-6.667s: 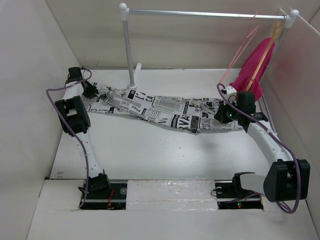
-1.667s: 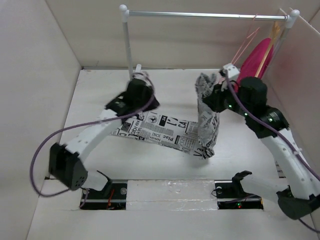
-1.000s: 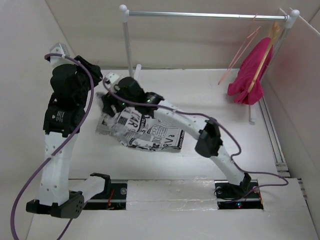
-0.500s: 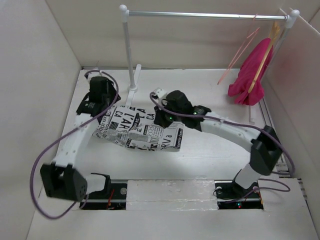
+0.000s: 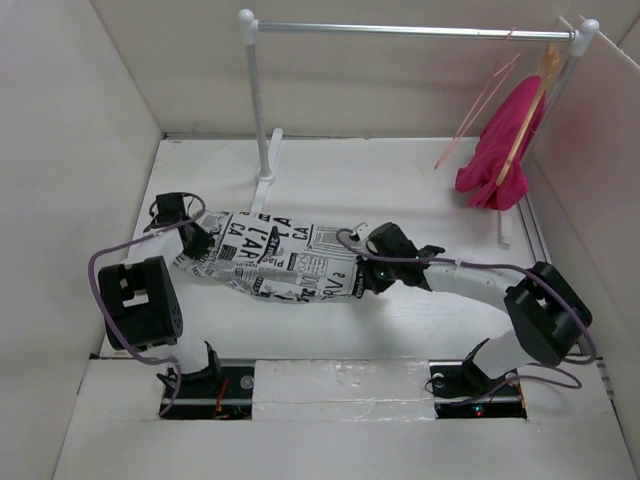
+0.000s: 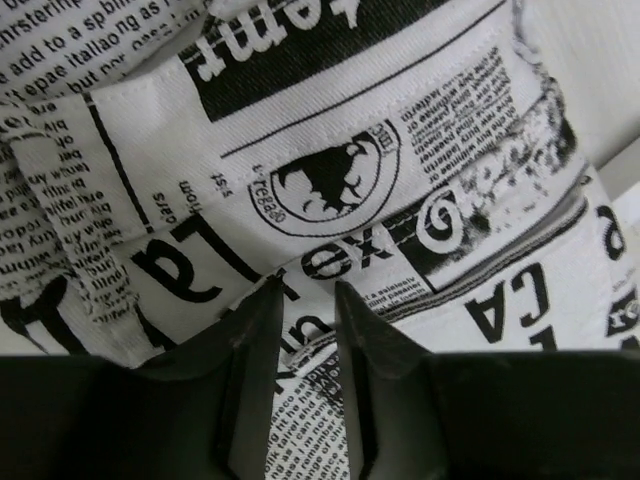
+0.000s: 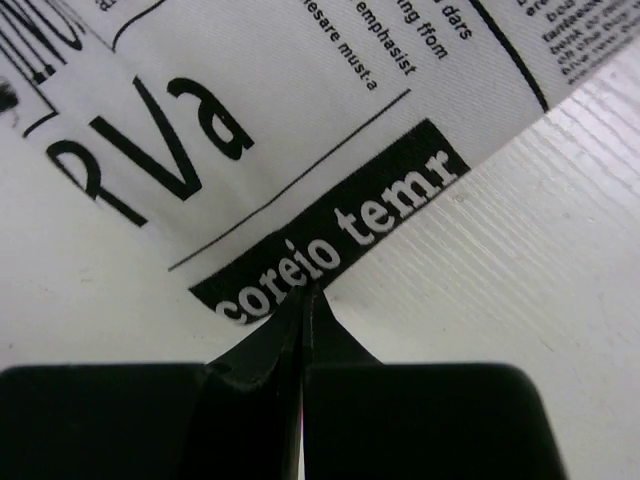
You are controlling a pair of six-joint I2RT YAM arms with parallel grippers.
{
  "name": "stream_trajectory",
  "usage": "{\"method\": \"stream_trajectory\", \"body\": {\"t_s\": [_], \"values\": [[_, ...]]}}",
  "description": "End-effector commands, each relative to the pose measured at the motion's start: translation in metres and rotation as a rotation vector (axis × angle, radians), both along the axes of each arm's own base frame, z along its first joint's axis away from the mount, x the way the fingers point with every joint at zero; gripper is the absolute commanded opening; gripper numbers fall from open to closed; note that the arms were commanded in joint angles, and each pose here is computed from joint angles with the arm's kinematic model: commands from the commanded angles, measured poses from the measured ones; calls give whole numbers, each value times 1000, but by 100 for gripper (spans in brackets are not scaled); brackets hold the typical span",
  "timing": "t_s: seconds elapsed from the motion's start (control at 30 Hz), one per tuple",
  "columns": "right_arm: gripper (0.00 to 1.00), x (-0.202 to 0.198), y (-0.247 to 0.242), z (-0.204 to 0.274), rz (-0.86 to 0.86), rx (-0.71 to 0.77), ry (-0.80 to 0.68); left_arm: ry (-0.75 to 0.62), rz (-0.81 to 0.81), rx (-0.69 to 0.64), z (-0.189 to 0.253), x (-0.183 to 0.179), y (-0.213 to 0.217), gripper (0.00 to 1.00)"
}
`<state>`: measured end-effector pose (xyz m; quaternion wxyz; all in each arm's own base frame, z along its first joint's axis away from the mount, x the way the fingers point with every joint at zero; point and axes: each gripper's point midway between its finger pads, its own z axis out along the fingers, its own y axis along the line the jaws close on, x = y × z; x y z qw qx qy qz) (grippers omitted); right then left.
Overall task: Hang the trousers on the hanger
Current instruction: Fold the trousers, then grab a hanger with the right arm
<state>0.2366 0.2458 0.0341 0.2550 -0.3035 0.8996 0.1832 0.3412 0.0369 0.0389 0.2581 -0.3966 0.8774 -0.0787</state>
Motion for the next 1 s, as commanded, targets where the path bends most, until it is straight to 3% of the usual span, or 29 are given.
{"method": "stream_trajectory", "body": {"t_s": [0.0,0.07,0.13,0.17,0.23,0.27,0.37,0.5,0.6,0.63,0.67,0.73,0.87,0.97], "values": [[0,11,1,39,30,40,-86,-71,-17,-21,22,8,-4,19],[0,22,0,96,51,74,-197,-189,-92,-34,64,25,-19,8],[8,39,-16,143,13,89,-291,-291,-187,17,107,35,-44,2],[24,54,-20,191,-6,128,-389,-357,-223,40,138,45,-55,0],[46,75,-59,242,-102,122,-501,-419,-293,81,172,50,-80,0],[61,85,-71,286,-140,157,-587,-476,-392,88,199,51,-114,0],[75,111,-121,339,-266,207,-700,-586,-508,85,239,47,-164,0],[81,141,-163,378,-360,324,-728,-631,-679,33,253,19,-238,0],[82,164,-188,387,-438,381,-733,-638,-738,-10,248,5,-258,3],[82,169,-194,395,-452,387,-750,-649,-760,-43,249,-1,-262,10],[82,178,-202,391,-478,399,-734,-648,-767,-57,242,-4,-263,24],[82,186,-199,395,-452,438,-730,-642,-770,-65,237,-10,-262,33],[81,210,-193,387,-408,535,-693,-591,-770,-43,216,-18,-254,36],[72,219,-191,379,-414,576,-672,-580,-770,-34,210,-21,-251,35]]}}
